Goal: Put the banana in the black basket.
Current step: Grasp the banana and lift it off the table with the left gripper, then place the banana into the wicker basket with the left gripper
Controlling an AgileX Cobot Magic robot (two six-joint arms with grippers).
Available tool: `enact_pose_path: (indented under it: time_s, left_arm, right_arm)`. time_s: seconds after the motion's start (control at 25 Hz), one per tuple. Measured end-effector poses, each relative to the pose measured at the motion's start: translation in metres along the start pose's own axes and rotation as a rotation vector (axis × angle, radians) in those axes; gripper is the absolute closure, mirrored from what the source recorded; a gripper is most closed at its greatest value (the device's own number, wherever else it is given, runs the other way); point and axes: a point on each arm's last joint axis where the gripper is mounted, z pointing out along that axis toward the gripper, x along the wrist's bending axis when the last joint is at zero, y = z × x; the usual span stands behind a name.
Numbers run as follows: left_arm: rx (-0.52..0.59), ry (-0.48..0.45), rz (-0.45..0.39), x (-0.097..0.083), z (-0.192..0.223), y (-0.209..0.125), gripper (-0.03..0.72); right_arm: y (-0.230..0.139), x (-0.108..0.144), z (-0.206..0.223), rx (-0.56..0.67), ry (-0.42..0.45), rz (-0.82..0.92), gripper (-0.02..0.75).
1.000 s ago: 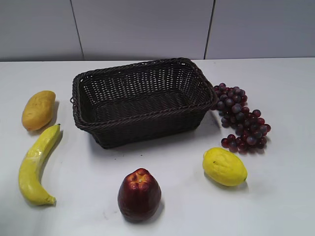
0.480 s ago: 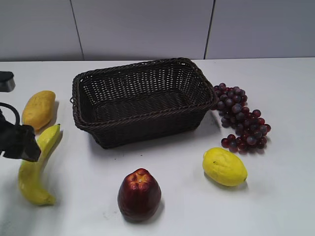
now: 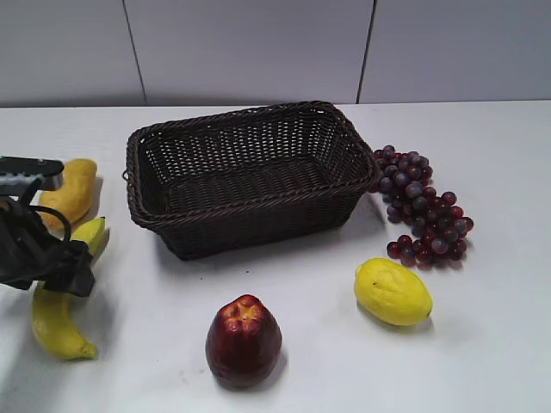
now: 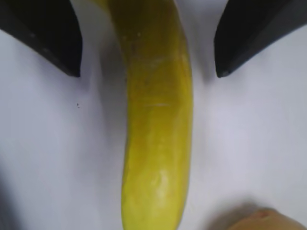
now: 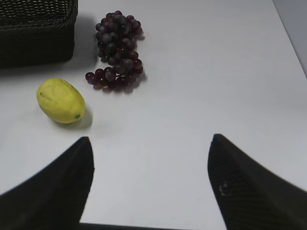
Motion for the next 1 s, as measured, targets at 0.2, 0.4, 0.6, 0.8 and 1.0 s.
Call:
enact_pose_path:
  time_s: [0.2,0.4,0.6,0.8,1.0]
  left_arm:
    - [0.003,0.0,0.0,0.0,0.001,0.0,0.382]
    - [0.052,-0.014,-0.008,-0.001,-0.002,-0.005,0.386]
    - [0.06,-0.028,-0.014,-0.005,-0.039,-0.01,0.386]
    - [-0.145,0.021,0.034,-0.005,-0.111,0.0,0.386]
    - [-0.414,0.066,0.085,-0.007,-0.178,0.042,0.386]
  right_arm:
    - [0.0,0.0,0.0,0.0,0.0,0.0,0.146]
    - [0.0,0.0,0.0,0.0,0.0,0.0,0.146]
    - [0.0,0.0,0.0,0.0,0.0,0.0,0.146]
    - [0.0,0.0,0.0,0.0,0.0,0.0,0.146]
    - [0.0,0.0,0.0,0.0,0.0,0.0,0.146]
